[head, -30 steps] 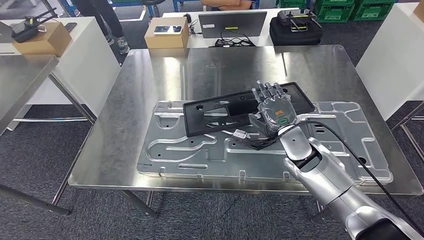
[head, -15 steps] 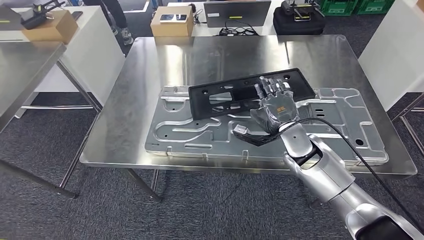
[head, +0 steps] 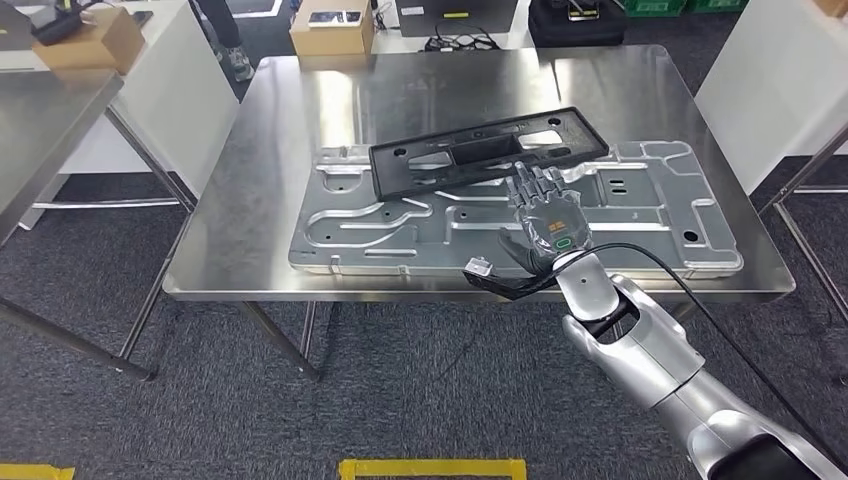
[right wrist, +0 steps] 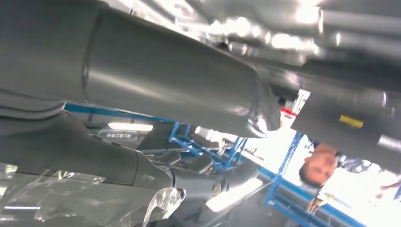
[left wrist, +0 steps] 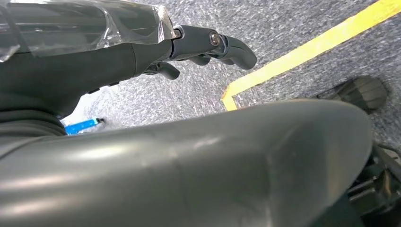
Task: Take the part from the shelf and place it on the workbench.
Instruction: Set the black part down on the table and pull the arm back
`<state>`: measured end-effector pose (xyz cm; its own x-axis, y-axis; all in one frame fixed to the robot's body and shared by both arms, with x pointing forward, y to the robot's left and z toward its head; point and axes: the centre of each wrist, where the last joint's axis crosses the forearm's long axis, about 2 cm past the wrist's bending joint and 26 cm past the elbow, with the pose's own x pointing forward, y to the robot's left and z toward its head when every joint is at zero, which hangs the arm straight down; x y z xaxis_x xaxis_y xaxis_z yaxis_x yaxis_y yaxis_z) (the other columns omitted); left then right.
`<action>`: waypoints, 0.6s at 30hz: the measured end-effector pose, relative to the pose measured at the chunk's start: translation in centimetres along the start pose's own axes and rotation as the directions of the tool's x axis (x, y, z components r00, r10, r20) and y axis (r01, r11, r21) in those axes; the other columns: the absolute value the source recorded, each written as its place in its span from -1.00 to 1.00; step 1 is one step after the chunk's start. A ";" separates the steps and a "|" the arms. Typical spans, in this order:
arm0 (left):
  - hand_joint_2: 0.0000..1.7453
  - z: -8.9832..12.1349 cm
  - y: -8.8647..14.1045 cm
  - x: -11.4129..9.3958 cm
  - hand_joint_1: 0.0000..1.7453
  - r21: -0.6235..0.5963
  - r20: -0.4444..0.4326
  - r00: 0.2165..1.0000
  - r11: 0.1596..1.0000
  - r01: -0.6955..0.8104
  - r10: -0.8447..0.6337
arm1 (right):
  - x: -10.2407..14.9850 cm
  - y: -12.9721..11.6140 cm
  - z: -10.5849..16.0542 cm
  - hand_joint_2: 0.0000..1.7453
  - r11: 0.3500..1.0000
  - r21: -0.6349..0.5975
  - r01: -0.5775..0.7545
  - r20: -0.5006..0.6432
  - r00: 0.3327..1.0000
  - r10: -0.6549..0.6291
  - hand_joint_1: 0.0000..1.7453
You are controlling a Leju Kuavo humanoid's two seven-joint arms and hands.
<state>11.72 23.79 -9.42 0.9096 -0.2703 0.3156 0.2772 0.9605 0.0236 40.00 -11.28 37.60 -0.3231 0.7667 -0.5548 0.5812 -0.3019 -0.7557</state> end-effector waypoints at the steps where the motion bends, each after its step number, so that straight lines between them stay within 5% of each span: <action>1: -1.00 0.0 0.0 -0.1 -1.00 -0.001 -0.002 1.000 1.000 0.000 0.000 | 0.0 0.2 0.1 -1.00 1.000 0.007 0.000 0.000 1.000 0.000 -1.00; 7: -1.00 0.0 -0.3 -0.6 -1.00 -0.005 -0.013 1.000 1.000 0.007 -0.007 | 0.9 3.1 1.6 -1.00 0.995 0.098 0.013 0.003 1.000 -0.013 -1.00; 11: -1.00 0.0 -0.1 -0.1 -1.00 -0.001 -0.006 1.000 1.000 0.009 -0.009 | 0.6 2.8 1.3 -1.00 0.988 0.138 0.063 -0.020 0.998 -0.061 -1.00; 14: -1.00 0.0 0.2 0.4 -1.00 0.013 0.005 1.000 1.000 -0.005 0.005 | 0.5 3.2 1.6 -1.00 0.956 0.188 0.225 -0.103 0.973 -0.208 -1.00; 18: -1.00 0.0 -0.1 0.1 -1.00 0.036 0.001 0.999 0.999 -0.033 0.033 | 1.9 7.0 5.0 -1.00 0.816 0.253 0.520 -0.285 0.846 -0.451 -1.00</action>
<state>11.75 23.65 -9.37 0.9179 -0.2386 0.3170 0.2358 0.9706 0.0477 39.72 -14.78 29.49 -0.3228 0.9460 -0.0291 0.1174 0.0095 -0.9930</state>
